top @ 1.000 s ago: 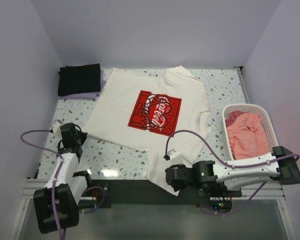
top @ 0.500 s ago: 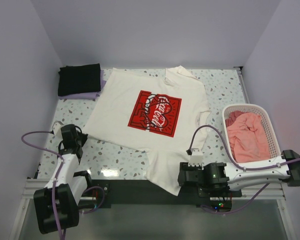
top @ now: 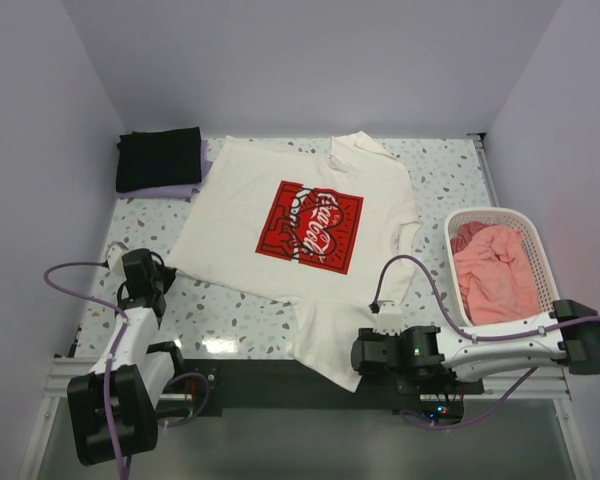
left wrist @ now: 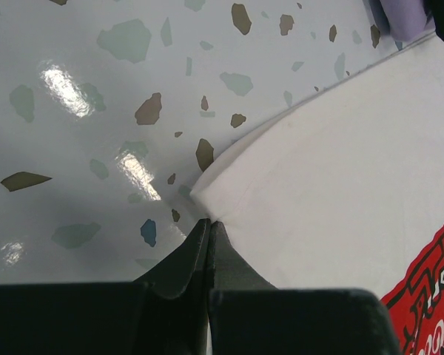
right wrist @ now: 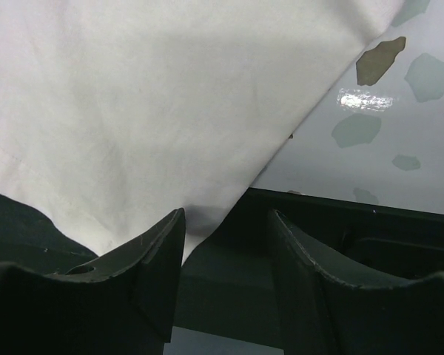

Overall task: Fold and stack the t-shirts
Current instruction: Fold the tshirt

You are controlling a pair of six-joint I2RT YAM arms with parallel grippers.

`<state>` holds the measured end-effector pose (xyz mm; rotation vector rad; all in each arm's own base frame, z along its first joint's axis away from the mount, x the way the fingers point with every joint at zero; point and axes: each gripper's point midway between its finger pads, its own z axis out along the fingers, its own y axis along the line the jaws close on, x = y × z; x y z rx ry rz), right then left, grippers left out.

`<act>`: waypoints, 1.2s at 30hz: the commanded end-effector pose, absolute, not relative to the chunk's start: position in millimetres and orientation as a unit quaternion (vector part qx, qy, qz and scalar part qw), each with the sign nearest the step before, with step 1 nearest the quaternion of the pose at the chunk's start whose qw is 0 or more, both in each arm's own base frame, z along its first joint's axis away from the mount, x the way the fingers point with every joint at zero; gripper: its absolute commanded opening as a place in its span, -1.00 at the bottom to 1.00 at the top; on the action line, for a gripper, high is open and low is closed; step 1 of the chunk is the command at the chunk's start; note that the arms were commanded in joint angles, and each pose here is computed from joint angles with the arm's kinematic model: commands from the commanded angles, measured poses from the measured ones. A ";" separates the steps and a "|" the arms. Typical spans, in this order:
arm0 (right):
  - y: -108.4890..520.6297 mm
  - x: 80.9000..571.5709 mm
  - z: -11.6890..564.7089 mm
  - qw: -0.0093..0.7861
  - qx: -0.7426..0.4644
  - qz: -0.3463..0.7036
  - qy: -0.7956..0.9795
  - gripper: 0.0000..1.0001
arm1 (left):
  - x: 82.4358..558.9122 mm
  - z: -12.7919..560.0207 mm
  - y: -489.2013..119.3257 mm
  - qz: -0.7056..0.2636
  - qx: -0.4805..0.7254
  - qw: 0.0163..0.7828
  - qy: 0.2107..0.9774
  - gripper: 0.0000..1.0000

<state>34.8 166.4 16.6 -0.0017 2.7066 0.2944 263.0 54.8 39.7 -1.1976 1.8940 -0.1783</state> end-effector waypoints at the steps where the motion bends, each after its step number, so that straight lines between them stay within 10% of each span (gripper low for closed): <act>1: 193.1 31.2 11.3 0.186 0.009 0.169 0.968 0.01 | 270.7 45.7 54.6 -0.080 -0.471 0.452 0.753 -1.00; 36: 201.6 28.4 43.1 0.147 0.022 0.214 0.966 0.00 | 268.2 40.8 53.8 -0.080 -0.468 0.452 0.756 -1.00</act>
